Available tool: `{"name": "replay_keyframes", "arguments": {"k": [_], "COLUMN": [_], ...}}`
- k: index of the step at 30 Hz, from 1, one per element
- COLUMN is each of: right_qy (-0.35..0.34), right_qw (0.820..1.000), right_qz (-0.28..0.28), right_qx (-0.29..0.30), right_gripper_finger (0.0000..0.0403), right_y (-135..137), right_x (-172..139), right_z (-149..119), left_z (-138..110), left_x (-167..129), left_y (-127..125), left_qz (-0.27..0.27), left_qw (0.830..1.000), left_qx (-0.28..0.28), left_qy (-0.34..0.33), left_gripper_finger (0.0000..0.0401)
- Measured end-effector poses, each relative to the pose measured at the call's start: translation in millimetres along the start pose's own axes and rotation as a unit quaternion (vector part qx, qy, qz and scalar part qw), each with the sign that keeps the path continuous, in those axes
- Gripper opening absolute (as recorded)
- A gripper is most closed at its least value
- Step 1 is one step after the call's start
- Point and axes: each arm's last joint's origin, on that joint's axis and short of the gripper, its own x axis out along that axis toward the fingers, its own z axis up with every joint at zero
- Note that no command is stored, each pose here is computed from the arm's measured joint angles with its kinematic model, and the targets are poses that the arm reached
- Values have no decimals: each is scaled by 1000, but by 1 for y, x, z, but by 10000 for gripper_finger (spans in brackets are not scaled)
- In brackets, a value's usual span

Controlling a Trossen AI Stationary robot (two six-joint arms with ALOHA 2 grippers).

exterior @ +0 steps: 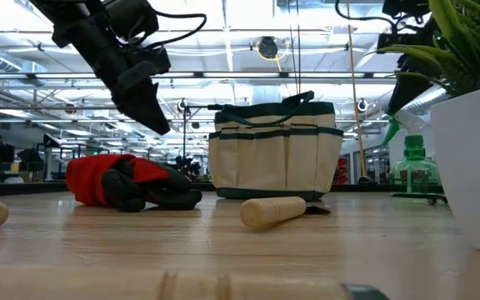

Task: Pick & Place Garden tools in Gardening bag
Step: Put the green spray bottle into the gardening bag

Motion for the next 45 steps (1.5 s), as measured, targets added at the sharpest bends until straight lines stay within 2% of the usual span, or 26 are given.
{"name": "replay_keyframes", "arguments": {"k": [4, 8, 11, 18, 23, 29, 32, 37, 45], "right_qy": [35, 61, 64, 66, 67, 68, 65, 52, -44], "right_qw": [999, 998, 997, 997, 997, 995, 995, 995, 994], "right_qz": [-4, 24, 41, 37, 35, 33, 34, 37, 39], "right_qx": [0, 6, 11, 19, 29, 71, 74, 71, 90], "right_gripper_finger": [196, 196, 196, 188, 150, 77, 43, 43, 43], "right_y": [-2, -2, -2, -3, -4, -4, -4, -2, -6], "right_x": [7, 12, 14, 14, 14, 14, 14, 14, 0], "right_z": [-2, -3, -3, -3, -3, -3, -3, 0, 22], "left_z": [0, 0, 0, 0, 0, 0, 0, 0, 2], "left_x": [0, 0, 0, 0, 0, 0, 0, 0, 0], "left_y": [0, 0, 0, 0, 0, 0, 0, 0, 0], "left_qz": [0, 0, 0, 0, 0, 0, 0, 0, -2], "left_qw": [1000, 1000, 1000, 1000, 1000, 1000, 1000, 1000, 1000], "left_qx": [0, 0, 0, 0, 0, 0, -1, -1, -3], "left_qy": [0, 0, 0, 0, 1, 1, 1, 0, -9], "left_gripper_finger": [175, 175, 175, 175, 175, 175, 175, 175, 175]}}
